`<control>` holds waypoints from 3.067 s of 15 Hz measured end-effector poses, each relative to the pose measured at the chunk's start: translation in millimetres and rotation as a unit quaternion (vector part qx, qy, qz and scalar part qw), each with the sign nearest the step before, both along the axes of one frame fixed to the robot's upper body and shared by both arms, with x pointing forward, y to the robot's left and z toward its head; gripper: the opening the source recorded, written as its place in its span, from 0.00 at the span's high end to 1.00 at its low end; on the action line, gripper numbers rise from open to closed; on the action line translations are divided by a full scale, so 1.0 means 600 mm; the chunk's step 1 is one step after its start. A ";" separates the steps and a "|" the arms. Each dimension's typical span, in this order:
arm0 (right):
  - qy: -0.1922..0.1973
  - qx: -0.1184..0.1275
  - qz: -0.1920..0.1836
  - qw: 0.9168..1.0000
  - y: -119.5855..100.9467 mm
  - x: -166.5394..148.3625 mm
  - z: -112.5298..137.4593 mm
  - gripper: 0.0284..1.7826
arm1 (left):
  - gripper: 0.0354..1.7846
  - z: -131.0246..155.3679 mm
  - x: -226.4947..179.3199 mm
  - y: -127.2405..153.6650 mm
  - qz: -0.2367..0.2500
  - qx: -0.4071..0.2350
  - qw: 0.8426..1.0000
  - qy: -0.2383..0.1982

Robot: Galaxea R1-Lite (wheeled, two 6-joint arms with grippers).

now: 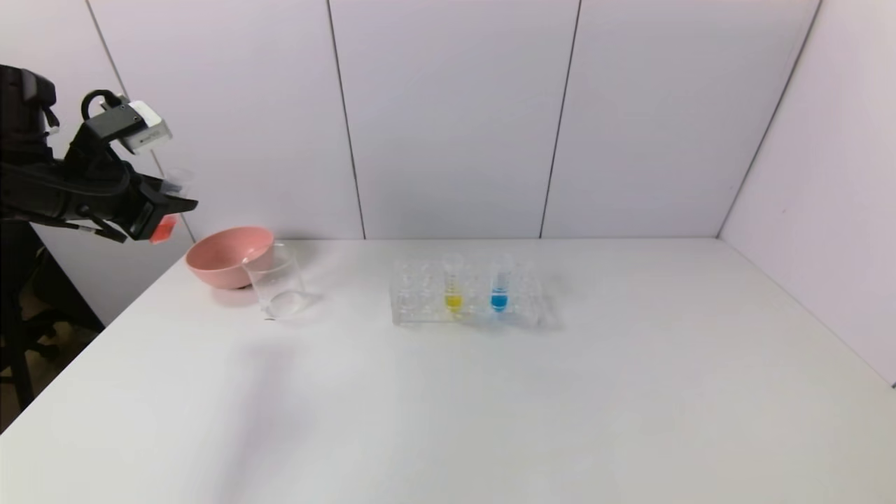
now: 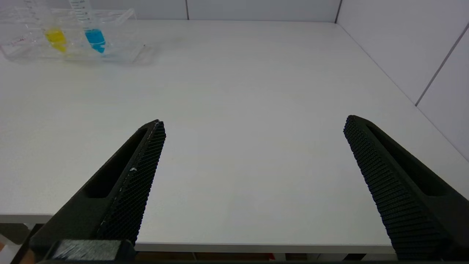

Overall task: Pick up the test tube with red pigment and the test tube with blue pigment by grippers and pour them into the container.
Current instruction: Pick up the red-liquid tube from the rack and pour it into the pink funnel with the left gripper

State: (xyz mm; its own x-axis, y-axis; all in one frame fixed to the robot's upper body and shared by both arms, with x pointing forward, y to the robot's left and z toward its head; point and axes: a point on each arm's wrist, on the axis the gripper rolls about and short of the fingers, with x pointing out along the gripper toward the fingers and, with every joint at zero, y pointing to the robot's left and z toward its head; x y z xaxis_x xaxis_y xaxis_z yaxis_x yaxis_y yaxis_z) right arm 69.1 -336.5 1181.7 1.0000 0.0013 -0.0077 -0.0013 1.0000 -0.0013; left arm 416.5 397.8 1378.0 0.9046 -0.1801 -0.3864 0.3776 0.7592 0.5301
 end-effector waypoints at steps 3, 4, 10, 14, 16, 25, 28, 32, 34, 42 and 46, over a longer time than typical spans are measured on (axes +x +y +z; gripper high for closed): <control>0.000 0.000 0.000 1.000 0.000 0.000 0.000 0.00 | 0.76 0.008 0.004 0.003 -0.011 0.024 1.000 0.004; 0.000 0.000 0.000 1.000 0.000 0.000 0.000 0.00 | 0.76 0.009 0.006 0.004 -0.017 0.031 0.999 0.004; 0.000 0.000 0.000 1.000 0.000 0.000 0.000 0.00 | 0.76 0.013 0.018 0.021 -0.079 0.083 0.993 0.019; 0.000 0.000 0.000 1.000 0.000 0.000 0.000 0.00 | 0.76 0.017 0.024 0.026 -0.103 0.115 0.987 0.037; 0.000 0.000 0.000 1.000 0.000 0.000 0.000 0.00 | 0.76 0.020 0.026 0.028 -0.112 0.129 0.984 0.041; 0.000 0.000 0.000 1.000 0.000 0.000 0.000 0.00 | 0.76 0.037 0.043 0.033 -0.152 0.196 0.968 0.029; 0.000 0.000 0.000 1.000 0.000 0.000 0.000 0.00 | 0.76 0.034 0.049 0.034 -0.159 0.205 0.965 0.031; 0.000 0.000 0.000 1.000 0.000 0.000 0.000 0.00 | 0.76 0.029 0.057 0.037 -0.181 0.232 0.955 0.037; 0.000 0.000 0.000 1.000 0.000 0.000 0.000 0.00 | 0.76 0.022 0.065 0.036 -0.189 0.240 0.952 0.038; 0.000 0.000 0.000 1.000 0.000 0.000 0.000 0.00 | 0.76 0.007 0.085 0.005 -0.192 0.258 0.945 0.059; 0.000 0.000 0.000 1.000 0.000 0.000 0.000 0.00 | 0.76 0.000 0.090 -0.004 -0.184 0.267 0.943 0.077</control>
State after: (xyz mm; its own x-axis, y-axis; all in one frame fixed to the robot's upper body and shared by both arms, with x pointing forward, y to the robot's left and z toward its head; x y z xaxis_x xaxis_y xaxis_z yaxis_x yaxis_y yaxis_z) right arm 69.1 -336.5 1181.7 1.0000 0.0009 -0.0077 -0.0009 1.0000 -0.0013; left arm 470.4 395.2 1377.9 0.7445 -0.2135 -0.6326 0.6672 0.2029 0.7168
